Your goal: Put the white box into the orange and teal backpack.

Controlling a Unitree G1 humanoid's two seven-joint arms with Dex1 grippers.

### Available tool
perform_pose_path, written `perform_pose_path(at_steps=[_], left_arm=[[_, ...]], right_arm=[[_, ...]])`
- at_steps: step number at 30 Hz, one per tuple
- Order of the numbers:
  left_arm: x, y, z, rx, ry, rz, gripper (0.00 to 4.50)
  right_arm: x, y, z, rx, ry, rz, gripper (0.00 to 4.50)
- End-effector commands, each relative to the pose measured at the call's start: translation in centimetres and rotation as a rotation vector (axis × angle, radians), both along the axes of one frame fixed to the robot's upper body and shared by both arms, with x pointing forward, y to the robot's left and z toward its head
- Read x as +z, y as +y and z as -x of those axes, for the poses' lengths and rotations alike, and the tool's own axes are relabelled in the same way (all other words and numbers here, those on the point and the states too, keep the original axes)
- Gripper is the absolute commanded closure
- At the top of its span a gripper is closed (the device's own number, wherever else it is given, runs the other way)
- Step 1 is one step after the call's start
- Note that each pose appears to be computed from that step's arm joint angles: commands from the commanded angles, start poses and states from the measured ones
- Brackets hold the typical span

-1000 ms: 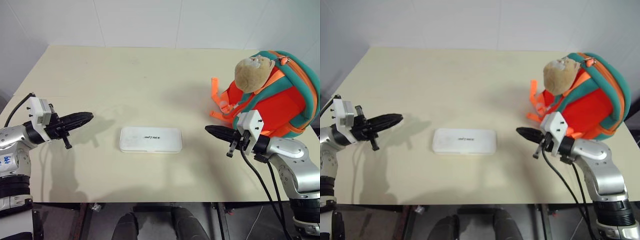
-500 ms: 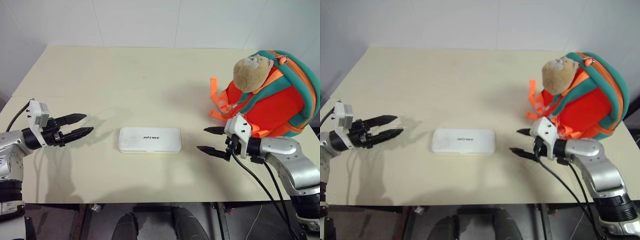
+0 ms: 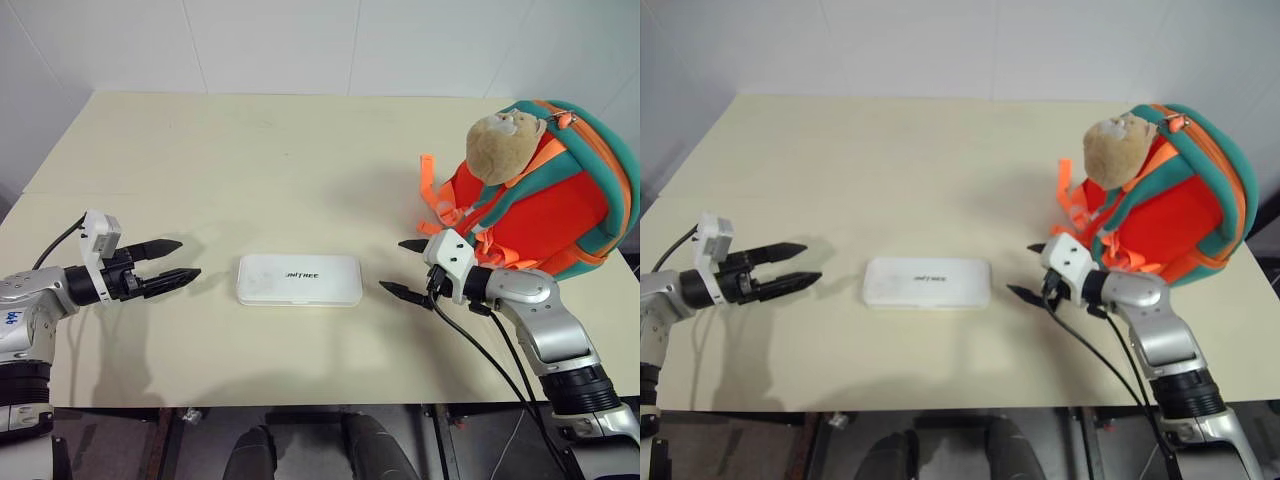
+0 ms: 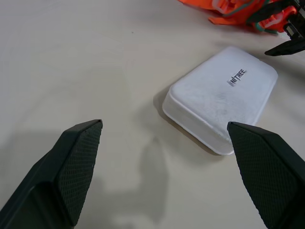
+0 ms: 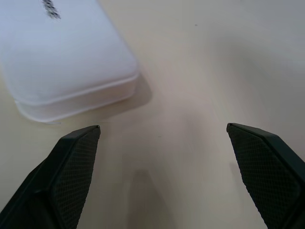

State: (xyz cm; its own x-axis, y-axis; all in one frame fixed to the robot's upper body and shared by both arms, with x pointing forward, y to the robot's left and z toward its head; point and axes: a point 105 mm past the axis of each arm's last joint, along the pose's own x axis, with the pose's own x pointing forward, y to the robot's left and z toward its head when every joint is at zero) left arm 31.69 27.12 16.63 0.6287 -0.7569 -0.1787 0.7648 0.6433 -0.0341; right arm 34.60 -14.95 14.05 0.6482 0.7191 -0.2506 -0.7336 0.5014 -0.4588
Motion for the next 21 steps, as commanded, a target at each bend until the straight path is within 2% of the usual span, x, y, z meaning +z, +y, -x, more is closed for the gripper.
perform_pose_path(at_steps=[1,3,5,6,13,15,18,21], left_arm=[[0.7,-0.4,-0.4,0.008,-0.003,0.014,0.02],[0.4,-0.6,-0.4,-0.006,0.044,0.031,0.02],[-1.5,-0.4,-0.6,0.027,0.212,-0.029,0.02],[-2.0,-0.2,-0.7,0.045,0.247,-0.05,0.02],[-1.7,-1.1,-0.7,0.006,0.322,0.06,0.02],[-2.5,-1.0,-0.8,0.036,0.395,0.048,0.02],[-2.9,-1.2,-0.8,0.017,0.424,0.066,0.02],[-2.4,-1.7,-1.1,0.011,0.44,0.157,0.02]], right_arm=[[0.7,0.7,-0.3,0.019,-0.049,0.004,0.0],[0.6,1.1,-0.4,0.031,-0.044,0.004,0.0],[0.5,1.6,-0.5,0.041,-0.044,0.005,0.0],[0.4,1.8,-0.6,0.042,-0.044,0.004,0.0],[0.2,3.0,-0.8,0.068,-0.046,0.007,0.0],[0.2,3.3,-0.9,0.076,-0.047,0.008,0.0],[0.3,3.6,-0.9,0.087,-0.052,0.004,0.0],[0.4,3.7,-0.9,0.092,-0.056,0.0,0.0]])
